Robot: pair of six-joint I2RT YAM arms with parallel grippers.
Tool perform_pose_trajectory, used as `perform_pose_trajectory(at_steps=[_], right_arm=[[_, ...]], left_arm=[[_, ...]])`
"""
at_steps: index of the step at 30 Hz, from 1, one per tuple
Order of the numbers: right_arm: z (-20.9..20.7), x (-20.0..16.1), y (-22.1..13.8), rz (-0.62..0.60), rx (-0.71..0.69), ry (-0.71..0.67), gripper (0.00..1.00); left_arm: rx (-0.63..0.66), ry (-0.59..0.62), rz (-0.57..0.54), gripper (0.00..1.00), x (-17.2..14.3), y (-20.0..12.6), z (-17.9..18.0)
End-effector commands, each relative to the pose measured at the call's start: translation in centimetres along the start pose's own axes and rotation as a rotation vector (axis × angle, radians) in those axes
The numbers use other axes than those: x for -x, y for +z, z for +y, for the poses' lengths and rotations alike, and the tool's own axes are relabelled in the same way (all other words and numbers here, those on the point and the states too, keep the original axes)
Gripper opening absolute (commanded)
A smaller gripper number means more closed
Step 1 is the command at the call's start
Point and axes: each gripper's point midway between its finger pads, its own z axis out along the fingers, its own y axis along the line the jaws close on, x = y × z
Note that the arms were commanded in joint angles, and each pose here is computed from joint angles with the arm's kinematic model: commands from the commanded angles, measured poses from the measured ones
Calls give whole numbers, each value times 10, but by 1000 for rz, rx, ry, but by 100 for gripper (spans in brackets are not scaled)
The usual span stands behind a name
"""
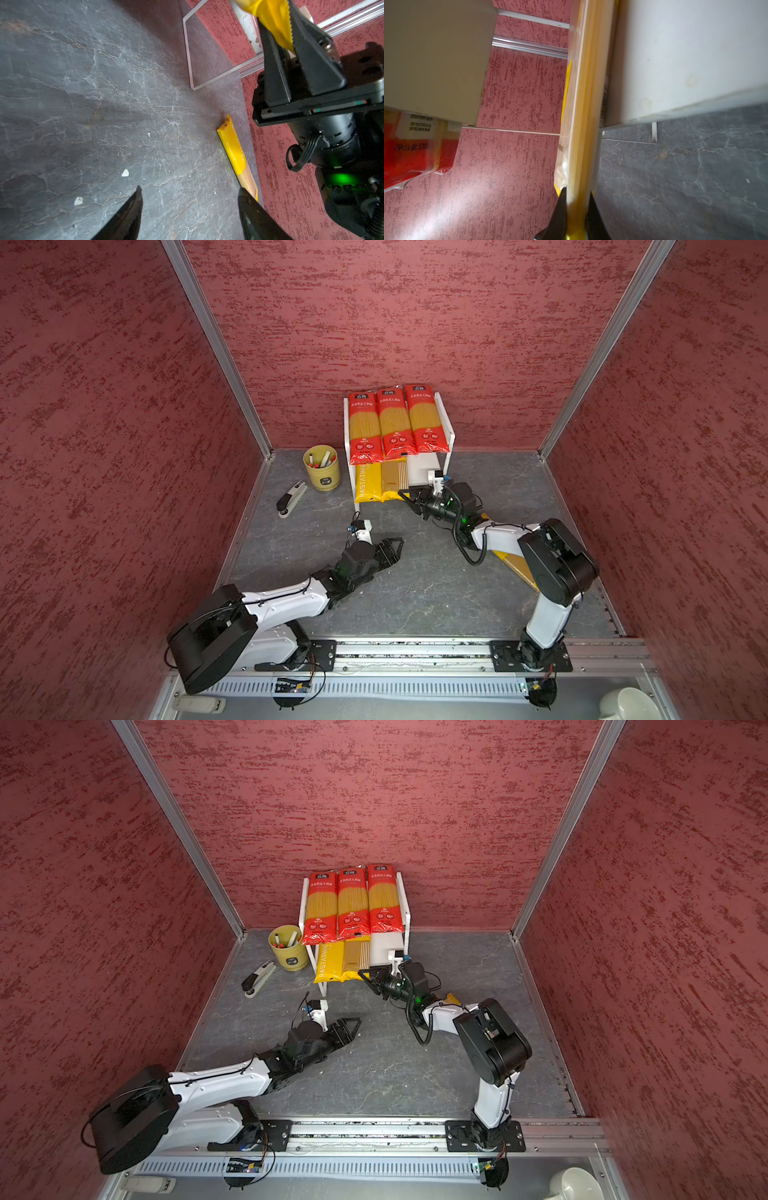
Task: Arrange pasta packages on shelves
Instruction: Place the pasta bag on the shelf.
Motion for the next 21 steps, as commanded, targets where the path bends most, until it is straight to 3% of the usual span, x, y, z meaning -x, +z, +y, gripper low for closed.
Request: perform_pose_trajectory(at_steps=[1,5,10,14,18,21], right_arm=[[23,11,7,-29,69,-41,0],[23,10,5,-14,39,-75,5],[24,10,-13,-17,23,-95,30],[17,5,-28,-4,-14,-107,43],[4,-4,-52,5,-65,-106,47],[-15,-6,-78,0,-148,-114,48]], left_arm=[[-9,16,-17,72,2,3,-6],[-14,18,-14,72,-1,4,-8],[-24,22,-16,72,0,5,-10],[-28,26,-11,72,-2,5,-11],[-30,53,12,72,-7,9,-13],[-89,98,20,72,-12,14,-33]])
